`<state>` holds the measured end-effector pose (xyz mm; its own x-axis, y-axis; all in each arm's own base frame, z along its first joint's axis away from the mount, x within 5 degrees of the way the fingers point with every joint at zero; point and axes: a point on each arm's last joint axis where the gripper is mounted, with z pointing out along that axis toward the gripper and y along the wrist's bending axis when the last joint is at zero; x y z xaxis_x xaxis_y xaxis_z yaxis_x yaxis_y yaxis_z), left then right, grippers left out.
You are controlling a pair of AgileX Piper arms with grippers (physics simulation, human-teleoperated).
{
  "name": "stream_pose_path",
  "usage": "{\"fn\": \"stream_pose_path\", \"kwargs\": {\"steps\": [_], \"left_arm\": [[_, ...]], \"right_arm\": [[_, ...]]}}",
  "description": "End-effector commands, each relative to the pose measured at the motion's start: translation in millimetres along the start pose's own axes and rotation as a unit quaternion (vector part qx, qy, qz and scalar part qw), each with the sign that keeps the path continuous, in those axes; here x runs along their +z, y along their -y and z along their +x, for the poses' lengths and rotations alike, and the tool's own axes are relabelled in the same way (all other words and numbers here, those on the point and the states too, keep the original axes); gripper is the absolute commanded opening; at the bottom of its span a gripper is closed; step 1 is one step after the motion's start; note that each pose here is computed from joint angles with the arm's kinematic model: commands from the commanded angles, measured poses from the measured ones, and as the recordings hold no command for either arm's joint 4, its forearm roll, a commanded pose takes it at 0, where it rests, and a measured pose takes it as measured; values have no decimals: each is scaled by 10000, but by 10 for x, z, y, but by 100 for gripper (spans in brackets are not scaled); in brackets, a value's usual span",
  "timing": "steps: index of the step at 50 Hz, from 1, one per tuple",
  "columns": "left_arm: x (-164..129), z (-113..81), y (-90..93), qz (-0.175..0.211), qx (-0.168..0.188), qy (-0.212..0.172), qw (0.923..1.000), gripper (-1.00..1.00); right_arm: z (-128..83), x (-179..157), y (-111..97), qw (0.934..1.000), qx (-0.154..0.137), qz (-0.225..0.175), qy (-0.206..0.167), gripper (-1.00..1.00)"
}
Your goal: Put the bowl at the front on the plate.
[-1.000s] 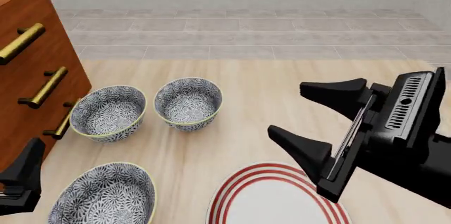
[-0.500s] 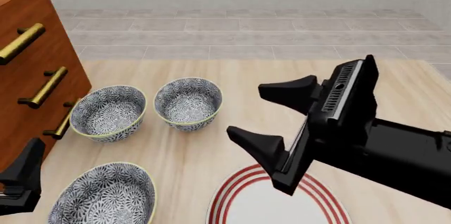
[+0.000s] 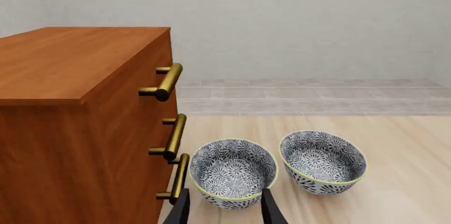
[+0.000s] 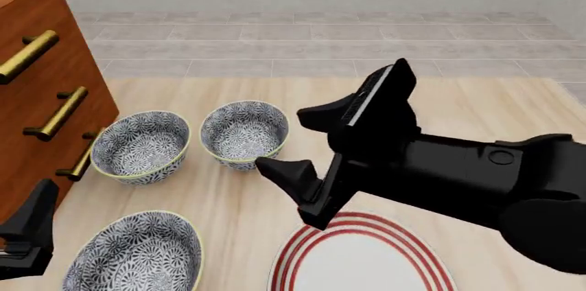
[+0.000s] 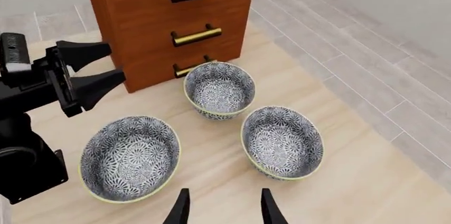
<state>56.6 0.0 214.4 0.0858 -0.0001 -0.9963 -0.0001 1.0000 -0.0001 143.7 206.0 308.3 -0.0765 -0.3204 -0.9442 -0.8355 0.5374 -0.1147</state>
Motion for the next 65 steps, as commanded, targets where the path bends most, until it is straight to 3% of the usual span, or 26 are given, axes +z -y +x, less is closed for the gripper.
{"fn": "stream_pose_path", "kwargs": {"steps": [1, 25, 65], "left_arm": [[0, 0, 0, 0, 0, -1, 10000, 100], [0, 0, 0, 0, 1, 1, 10000, 100], [0, 0, 0, 0, 0, 1, 10000, 100]], "right_arm": [[-19, 187, -12, 9998, 41, -47, -193, 100], [-100, 454, -211, 9988, -35, -388, -313, 100], [-18, 962, -444, 9963, -154, -663, -533, 100]]}}
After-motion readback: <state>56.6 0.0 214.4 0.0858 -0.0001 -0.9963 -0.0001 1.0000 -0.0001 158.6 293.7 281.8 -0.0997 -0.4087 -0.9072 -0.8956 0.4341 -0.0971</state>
